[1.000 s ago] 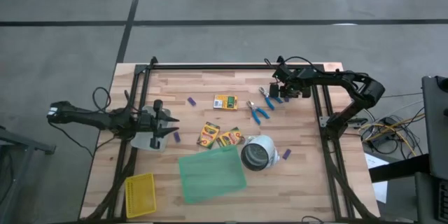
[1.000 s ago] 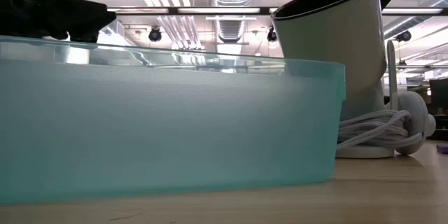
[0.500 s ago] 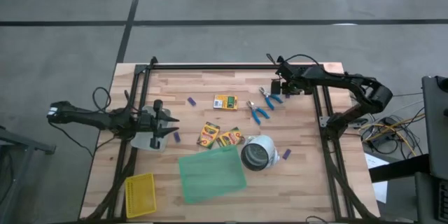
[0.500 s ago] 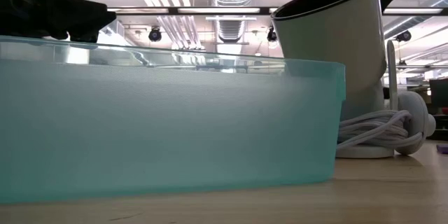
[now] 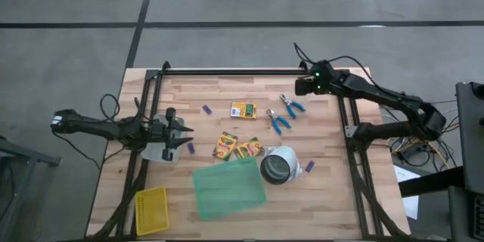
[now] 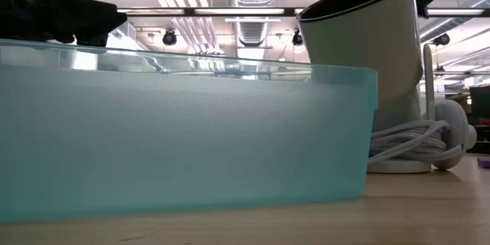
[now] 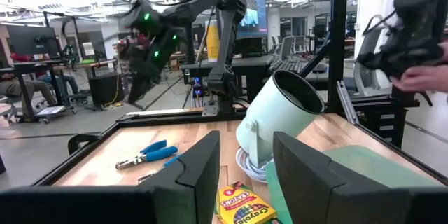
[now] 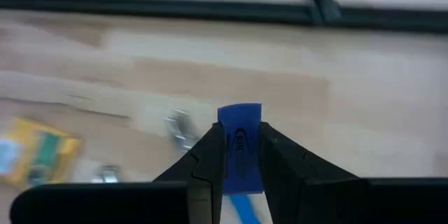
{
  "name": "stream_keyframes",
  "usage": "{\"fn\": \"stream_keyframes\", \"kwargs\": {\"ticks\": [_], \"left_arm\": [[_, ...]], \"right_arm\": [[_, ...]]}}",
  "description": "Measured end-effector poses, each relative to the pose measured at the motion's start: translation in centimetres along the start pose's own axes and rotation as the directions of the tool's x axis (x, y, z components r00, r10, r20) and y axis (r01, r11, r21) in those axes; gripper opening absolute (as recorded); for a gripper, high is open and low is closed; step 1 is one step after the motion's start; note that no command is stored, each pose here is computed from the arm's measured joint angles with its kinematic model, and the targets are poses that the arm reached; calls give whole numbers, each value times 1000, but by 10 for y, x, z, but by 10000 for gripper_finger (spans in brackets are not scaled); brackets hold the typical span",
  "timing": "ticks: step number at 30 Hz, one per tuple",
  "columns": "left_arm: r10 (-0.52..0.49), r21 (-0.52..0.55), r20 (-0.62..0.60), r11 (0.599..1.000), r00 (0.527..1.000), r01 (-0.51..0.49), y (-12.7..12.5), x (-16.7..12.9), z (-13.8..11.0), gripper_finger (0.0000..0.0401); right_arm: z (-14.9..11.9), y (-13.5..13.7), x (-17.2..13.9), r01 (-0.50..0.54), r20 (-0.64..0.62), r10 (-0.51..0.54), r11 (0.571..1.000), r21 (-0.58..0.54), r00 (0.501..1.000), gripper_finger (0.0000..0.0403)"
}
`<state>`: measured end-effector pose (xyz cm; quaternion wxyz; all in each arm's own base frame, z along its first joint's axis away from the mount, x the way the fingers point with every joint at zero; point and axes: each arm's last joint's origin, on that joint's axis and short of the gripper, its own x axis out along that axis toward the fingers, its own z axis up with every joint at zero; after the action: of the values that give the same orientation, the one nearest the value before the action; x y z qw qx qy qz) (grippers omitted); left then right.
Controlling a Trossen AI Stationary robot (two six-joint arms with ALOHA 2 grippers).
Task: Pick & Place School Supplies
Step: Put the blue eraser into the green bin
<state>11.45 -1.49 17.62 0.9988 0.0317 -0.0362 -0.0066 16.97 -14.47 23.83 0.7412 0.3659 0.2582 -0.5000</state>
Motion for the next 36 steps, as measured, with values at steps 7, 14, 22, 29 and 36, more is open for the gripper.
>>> {"fn": "stream_keyframes", "kwargs": {"ticks": [7,14,22,29,36], "left_arm": [[0,0,0,1000,1000,0,0,0,0,139],[0,0,0,1000,1000,0,0,0,0,139],[0,0,0,1000,1000,0,0,0,0,139],[0,0,1,1000,1000,0,0,0,0,139],[0,0,0,1000,1000,0,0,0,0,139]], "right_arm": [[1,19,-36,-237,109,249,965,-112,962,68],[-6,43,-60,-531,44,566,795,-294,823,68],[-24,72,-78,-735,-101,788,508,-449,607,68],[-46,96,-95,-808,-187,873,309,-501,450,68],[-75,117,-107,-812,-278,903,119,-572,329,68]]}}
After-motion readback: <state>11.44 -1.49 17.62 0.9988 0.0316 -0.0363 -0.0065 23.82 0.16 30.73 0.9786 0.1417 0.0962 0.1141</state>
